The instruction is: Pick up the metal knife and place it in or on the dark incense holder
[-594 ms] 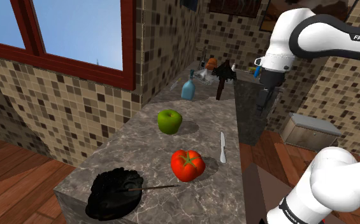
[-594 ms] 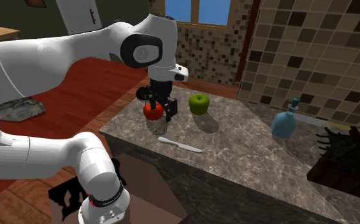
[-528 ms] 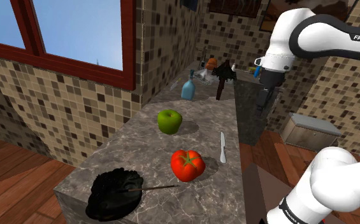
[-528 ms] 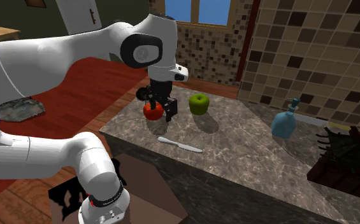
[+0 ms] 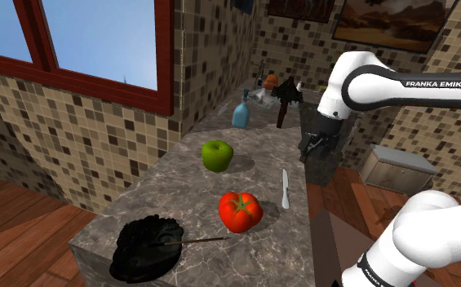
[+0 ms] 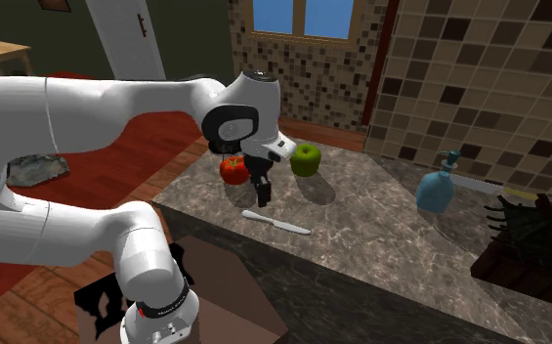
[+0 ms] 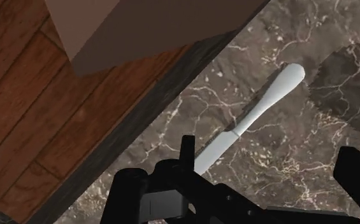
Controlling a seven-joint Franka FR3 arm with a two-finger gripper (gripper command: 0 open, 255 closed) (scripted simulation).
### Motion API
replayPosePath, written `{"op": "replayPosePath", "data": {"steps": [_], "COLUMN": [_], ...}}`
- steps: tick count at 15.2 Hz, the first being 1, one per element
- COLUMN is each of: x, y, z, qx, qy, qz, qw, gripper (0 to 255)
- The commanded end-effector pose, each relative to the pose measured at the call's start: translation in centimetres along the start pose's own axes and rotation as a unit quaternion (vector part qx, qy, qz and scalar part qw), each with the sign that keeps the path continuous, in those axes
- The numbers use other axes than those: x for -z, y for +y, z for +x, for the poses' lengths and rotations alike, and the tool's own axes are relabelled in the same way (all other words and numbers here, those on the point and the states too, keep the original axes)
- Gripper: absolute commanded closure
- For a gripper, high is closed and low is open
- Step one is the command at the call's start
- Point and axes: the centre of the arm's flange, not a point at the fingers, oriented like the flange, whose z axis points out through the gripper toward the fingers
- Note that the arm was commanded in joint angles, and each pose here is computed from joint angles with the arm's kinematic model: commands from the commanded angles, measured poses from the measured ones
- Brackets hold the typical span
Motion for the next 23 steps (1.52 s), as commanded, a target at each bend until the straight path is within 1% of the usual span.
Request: {"op": "replayPosePath", "data": {"steps": [1, 2, 3, 4, 5, 6, 7, 8, 9, 16, 23], "x": [-2.2, -3.4, -4.6, -5.8, -6.9, -8.1, -9.3, -10.4, -10.8, -14.8, -14.8], "y": [0.0, 0.1, 0.2, 0.3, 0.5, 0.6, 0.8, 1.0, 1.1, 0.9, 0.9], "z": [0.7, 1.1, 1.6, 2.0, 2.5, 2.9, 3.4, 3.8, 4.0, 4.4, 4.4], "qx": [-0.073, -0.107, -0.14, -0.174, -0.207, -0.241, -0.273, -0.306, -0.317, -0.317, -0.317], "qy": [0.012, 0.017, 0.022, 0.027, 0.032, 0.037, 0.042, 0.047, 0.048, 0.048, 0.048], "qz": [0.009, 0.014, 0.018, 0.022, 0.026, 0.03, 0.034, 0.038, 0.04, 0.04, 0.04], "qw": [0.9972, 0.9941, 0.9897, 0.9841, 0.9774, 0.9695, 0.9604, 0.9501, 0.9465, 0.9465, 0.9465], "gripper": [0, 0, 0, 0, 0, 0, 0, 0, 0, 0, 0]}}
